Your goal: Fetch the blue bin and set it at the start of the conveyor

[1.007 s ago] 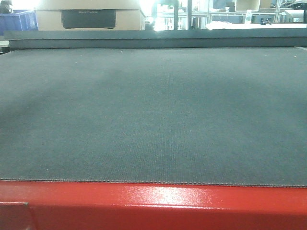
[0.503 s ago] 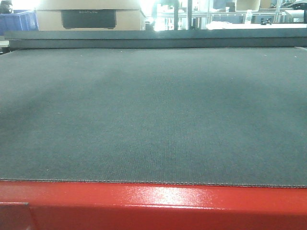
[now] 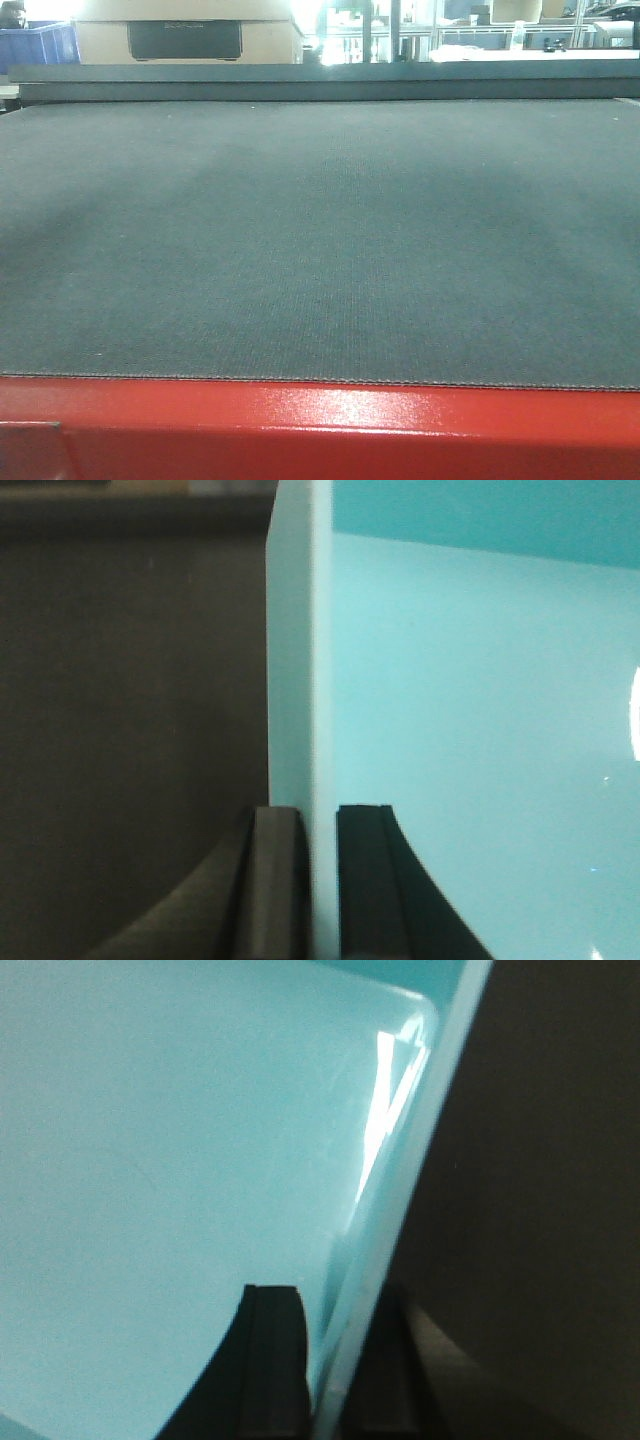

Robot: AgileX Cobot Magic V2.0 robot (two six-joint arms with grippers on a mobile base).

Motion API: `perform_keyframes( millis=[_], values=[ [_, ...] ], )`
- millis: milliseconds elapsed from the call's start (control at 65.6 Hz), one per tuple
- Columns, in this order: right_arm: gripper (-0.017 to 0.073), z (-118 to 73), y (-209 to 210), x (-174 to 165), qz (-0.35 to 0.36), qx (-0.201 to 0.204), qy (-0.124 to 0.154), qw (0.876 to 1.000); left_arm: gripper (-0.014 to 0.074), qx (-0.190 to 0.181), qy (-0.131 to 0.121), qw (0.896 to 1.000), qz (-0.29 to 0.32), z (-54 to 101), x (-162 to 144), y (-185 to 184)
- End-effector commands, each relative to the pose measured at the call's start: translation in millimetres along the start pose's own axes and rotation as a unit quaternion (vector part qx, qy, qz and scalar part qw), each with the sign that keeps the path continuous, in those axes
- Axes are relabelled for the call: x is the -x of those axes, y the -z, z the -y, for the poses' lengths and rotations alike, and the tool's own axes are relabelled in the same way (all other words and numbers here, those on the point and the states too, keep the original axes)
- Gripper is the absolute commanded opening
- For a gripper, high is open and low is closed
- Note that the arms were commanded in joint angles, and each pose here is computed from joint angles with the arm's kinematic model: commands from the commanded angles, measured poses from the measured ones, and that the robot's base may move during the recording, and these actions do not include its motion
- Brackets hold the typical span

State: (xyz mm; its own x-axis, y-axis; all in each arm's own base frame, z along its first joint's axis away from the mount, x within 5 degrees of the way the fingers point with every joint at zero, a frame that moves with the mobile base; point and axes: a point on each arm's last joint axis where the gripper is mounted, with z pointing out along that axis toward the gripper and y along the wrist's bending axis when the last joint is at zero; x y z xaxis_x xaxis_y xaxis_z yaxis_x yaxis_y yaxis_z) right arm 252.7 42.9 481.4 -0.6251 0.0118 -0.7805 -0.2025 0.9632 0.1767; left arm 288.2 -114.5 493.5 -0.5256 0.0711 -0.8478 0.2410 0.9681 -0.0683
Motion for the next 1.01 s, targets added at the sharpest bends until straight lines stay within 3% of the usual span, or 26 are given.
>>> perform_keyframes(
  millis=[0, 183, 397, 686, 763, 824, 991],
  values=[
    [-0.0152, 3.9, -4.8, -7.6, -0.014, -0.008, 0.012, 1.000, -0.0111, 0.012, 0.002, 0.999, -0.051, -4.1, -17.1, -7.3],
    [-0.0152, 16.7, -55.5, -41.5, -0.052, -0.012, -0.013, 0.998, -0.0111, 0.019, -0.012, 0.991, -0.132, -6.3, -74.7, -60.3],
    [-0.0152, 33.3, -114.9, -72.9, -0.081, -0.028, -0.033, 0.996, -0.0111, 0.014, -0.009, 0.993, -0.119, -17.1, -123.0, -101.3],
    [-0.0134, 46.5, -169.5, -86.6, -0.117, -0.039, -0.044, 0.991, -0.0109, 0.030, 0.015, 0.990, -0.139, -36.9, -153.0, -134.5],
    [-0.0050, 48.3, -177.2, -90.5, -0.131, -0.039, -0.046, 0.990, -0.0059, 0.030, 0.015, 0.989, -0.146, -36.9, -155.8, -138.9],
    [0.0075, 48.8, -179.9, -92.8, -0.140, -0.039, -0.047, 0.988, 0.0012, 0.031, 0.015, 0.988, -0.152, -37.1, -157.6, -140.6],
    [0.0476, 48.7, -179.4, -92.7, -0.142, -0.039, -0.046, 0.988, 0.0376, 0.035, 0.011, 0.986, -0.162, -37.7, -158.4, -140.1]
  ],
)
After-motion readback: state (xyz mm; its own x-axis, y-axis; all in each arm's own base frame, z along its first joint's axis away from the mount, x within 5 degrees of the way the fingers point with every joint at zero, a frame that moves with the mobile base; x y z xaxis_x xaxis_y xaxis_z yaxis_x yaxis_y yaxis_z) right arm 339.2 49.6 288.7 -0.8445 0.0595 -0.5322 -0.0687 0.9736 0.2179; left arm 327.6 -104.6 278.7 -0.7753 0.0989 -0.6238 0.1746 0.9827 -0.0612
